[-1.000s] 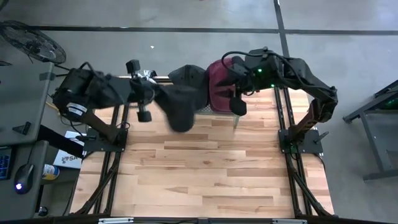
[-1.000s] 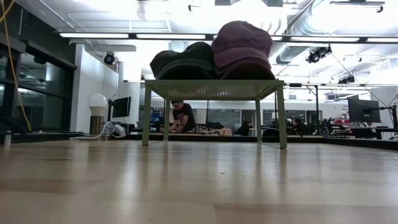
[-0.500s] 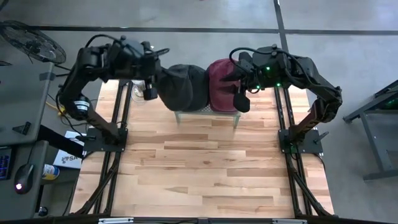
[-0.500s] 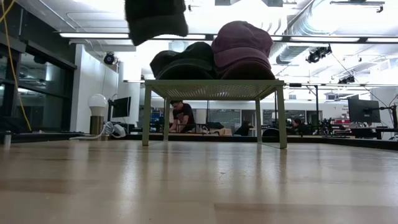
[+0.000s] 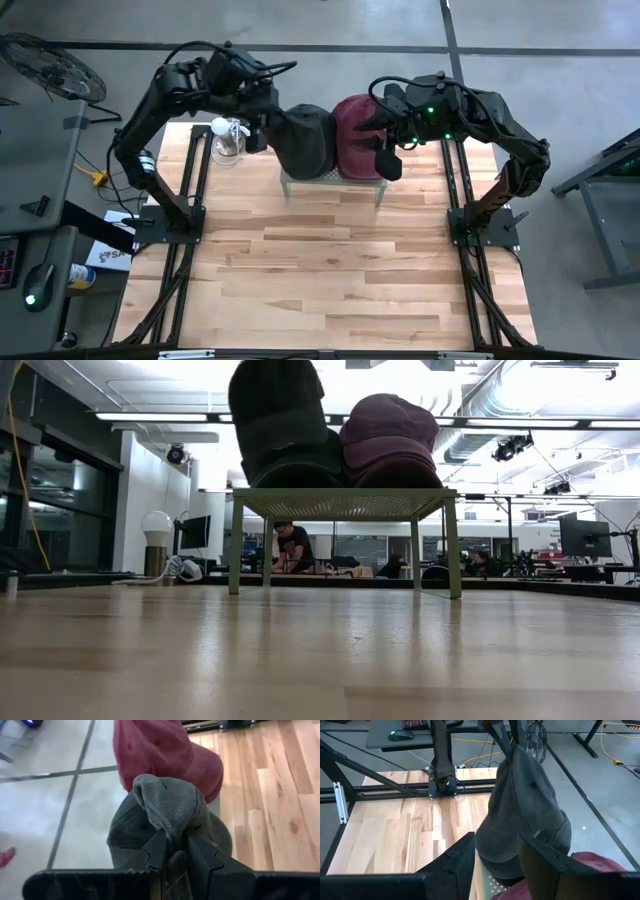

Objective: Pick & Place hat
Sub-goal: Stack the black cap on the other black caps on the shelf

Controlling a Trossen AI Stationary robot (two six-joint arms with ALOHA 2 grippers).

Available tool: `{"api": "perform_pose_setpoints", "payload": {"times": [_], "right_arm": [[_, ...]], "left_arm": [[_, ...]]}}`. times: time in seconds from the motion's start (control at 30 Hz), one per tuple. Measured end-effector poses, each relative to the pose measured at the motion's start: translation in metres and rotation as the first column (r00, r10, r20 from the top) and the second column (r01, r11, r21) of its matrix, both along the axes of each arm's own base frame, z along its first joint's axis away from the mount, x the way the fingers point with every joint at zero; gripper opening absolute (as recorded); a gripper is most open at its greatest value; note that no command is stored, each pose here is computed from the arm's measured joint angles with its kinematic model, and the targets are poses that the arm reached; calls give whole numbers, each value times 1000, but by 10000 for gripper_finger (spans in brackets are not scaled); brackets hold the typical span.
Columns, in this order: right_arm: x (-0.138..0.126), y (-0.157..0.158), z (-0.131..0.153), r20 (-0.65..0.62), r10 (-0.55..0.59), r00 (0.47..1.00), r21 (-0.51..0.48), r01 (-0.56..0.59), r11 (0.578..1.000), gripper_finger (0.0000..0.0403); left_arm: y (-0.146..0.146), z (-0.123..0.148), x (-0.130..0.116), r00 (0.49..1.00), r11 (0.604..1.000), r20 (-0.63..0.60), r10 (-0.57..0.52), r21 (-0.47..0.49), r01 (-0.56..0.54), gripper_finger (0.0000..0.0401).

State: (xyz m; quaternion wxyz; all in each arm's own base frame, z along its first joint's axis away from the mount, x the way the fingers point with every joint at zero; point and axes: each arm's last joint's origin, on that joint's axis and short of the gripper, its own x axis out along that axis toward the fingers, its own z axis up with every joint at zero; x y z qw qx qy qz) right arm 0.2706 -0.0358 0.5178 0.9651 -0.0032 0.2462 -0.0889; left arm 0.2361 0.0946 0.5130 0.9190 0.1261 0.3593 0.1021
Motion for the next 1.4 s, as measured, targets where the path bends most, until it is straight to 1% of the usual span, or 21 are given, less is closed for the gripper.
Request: {"api": "perform_pose_setpoints", "payload": {"times": [0.17,0.37,0.57,0.63,0.73,0.87,1.0,1.3,1.4], "right_arm": [[0,0,0,-2,0,1000,0,0,1000,140],[0,-1,0,-6,-19,1000,-11,19,1000,140],[-1,-1,-2,-23,-42,999,-24,41,999,140],[-1,-1,-2,-23,-42,999,-24,41,999,140],[-1,-1,-2,-23,-43,999,-23,42,999,140],[-1,-2,-2,-22,-50,999,-26,49,998,140],[-1,-2,-2,-21,-53,998,-20,53,998,140],[-1,-2,-2,-20,-63,998,-8,63,998,140],[-1,-2,-2,-19,-65,998,-5,65,998,140]], "left_arm": [[11,-8,12,1000,1000,-12,-4,-31,4,41],[23,-13,25,1000,1000,1,12,-17,-12,41],[28,-20,37,1000,1000,-29,8,3,-8,41],[31,-25,42,998,1000,-49,25,11,-25,41],[37,-29,49,995,996,-63,76,52,-72,41],[42,-30,56,991,988,-44,127,96,-123,41],[46,-29,58,983,978,-21,181,114,-177,41],[47,-29,58,979,973,-17,201,120,-197,41],[50,-34,63,978,973,-38,203,117,-198,41]]}}
